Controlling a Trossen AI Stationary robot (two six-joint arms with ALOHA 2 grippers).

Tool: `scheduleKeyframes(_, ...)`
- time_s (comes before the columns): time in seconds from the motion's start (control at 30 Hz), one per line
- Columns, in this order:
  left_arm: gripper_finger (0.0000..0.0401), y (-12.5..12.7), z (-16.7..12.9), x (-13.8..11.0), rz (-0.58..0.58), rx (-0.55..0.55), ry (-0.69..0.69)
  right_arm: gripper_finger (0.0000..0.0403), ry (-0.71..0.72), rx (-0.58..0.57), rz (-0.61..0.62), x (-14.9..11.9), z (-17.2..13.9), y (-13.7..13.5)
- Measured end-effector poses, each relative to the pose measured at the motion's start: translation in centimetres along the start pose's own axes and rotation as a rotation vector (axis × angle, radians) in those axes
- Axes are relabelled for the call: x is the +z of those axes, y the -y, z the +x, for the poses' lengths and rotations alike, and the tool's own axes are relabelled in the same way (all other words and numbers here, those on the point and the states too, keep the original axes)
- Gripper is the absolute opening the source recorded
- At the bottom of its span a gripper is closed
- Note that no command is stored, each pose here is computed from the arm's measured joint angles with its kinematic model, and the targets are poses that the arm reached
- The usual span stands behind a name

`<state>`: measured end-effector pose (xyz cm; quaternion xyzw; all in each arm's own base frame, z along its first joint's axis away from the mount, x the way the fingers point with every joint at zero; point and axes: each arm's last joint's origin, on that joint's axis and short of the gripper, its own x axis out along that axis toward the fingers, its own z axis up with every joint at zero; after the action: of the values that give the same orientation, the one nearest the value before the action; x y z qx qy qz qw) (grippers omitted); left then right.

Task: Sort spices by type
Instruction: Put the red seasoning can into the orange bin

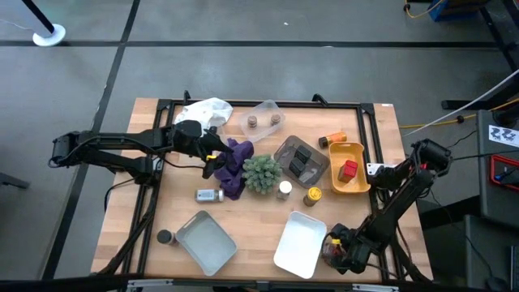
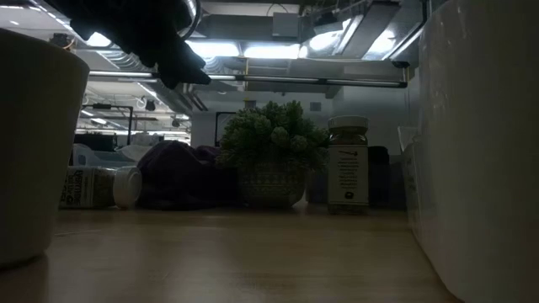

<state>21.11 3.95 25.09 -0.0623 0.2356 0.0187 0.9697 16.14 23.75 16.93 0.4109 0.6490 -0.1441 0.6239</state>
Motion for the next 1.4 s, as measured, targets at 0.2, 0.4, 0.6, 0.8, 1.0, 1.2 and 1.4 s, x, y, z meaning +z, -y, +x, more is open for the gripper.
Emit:
scheduleKeyframes(0.2,0.02,0.0,0.0,0.0,-0.001,0.0,-0.001,0.0324,-0.011,-0.046,-0.028,0.1,1.5,0.1)
scheduleKeyframes(0.4,0.02,0.0,0.0,0.0,-0.001,0.0,-0.001,0.0266,-0.023,-0.058,-0.027,0.1,1.8,0.1)
scheduleKeyframes(0.6,0.02,0.0,0.0,0.0,-0.001,0.0,-0.001,0.0154,-0.023,-0.058,-0.055,0.2,1.8,0.1)
scheduleKeyframes(0.8,0.02,0.0,0.0,0.0,-0.001,0.0,-0.001,0.0063,-0.005,-0.05,-0.08,0.2,1.8,0.1)
scheduleKeyframes(1.0,0.02,0.0,0.0,0.0,-0.001,0.0,-0.001,0.0024,-0.016,-0.054,-0.079,0.2,1.8,0.1)
scheduleKeyframes(1.2,0.02,0.0,0.0,0.0,-0.001,0.001,-0.001,0.0041,-0.051,-0.089,-0.062,0.1,1.8,0.4)
scheduleKeyframes(1.4,0.02,0.0,0.0,0.0,-0.001,0.0,-0.001,0.011,-0.065,-0.12,-0.033,0.1,1.8,0.6)
